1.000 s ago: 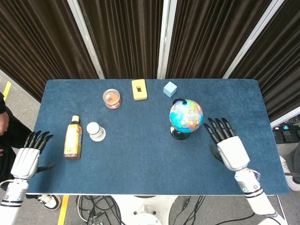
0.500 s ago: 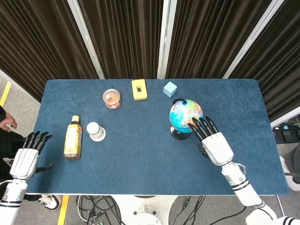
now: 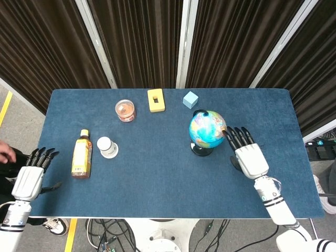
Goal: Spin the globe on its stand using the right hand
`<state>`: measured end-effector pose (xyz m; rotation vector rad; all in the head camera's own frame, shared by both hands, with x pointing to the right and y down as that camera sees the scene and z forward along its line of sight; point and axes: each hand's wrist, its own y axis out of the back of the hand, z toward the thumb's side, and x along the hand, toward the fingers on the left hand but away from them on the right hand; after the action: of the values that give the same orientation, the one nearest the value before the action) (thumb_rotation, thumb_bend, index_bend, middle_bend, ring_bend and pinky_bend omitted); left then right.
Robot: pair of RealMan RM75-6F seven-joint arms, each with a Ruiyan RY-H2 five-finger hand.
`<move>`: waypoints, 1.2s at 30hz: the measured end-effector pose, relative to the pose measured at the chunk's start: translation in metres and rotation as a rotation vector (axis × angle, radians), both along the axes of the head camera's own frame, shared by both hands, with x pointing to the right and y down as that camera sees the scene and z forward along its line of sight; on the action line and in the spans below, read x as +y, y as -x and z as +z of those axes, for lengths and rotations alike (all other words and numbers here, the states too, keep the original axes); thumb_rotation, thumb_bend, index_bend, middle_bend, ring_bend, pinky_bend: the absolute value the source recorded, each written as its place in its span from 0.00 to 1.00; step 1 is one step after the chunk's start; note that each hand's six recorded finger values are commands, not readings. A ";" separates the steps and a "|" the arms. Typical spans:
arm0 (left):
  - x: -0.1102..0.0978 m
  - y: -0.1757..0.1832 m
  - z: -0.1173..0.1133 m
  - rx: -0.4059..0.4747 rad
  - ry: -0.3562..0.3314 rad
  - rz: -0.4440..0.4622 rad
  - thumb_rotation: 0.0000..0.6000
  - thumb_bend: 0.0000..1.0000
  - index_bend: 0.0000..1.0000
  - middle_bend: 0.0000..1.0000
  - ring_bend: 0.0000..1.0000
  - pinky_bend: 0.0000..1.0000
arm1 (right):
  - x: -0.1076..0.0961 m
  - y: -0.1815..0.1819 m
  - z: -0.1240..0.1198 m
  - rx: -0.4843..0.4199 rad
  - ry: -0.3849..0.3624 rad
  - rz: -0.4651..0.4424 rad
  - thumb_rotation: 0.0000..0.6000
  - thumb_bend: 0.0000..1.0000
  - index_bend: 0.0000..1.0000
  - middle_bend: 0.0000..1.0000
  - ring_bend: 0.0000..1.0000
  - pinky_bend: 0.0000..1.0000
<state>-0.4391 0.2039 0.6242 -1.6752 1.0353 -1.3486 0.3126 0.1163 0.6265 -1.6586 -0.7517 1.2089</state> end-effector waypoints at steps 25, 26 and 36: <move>0.000 -0.002 0.000 0.002 0.003 0.006 1.00 0.05 0.16 0.10 0.02 0.06 | 0.020 0.017 -0.024 -0.088 -0.113 -0.078 1.00 0.32 0.00 0.00 0.00 0.00; 0.000 -0.002 0.000 0.002 0.003 0.005 1.00 0.05 0.16 0.10 0.02 0.06 | 0.023 0.020 -0.024 -0.089 -0.111 -0.089 1.00 0.32 0.00 0.00 0.00 0.00; 0.001 0.001 -0.001 0.003 0.003 0.001 1.00 0.05 0.16 0.10 0.02 0.06 | 0.022 0.029 -0.009 -0.073 -0.056 -0.093 1.00 0.34 0.00 0.00 0.00 0.00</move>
<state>-0.4397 0.2046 0.6236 -1.6805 1.0346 -1.3482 0.2838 0.1382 0.6176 -1.6797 -0.7383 1.0581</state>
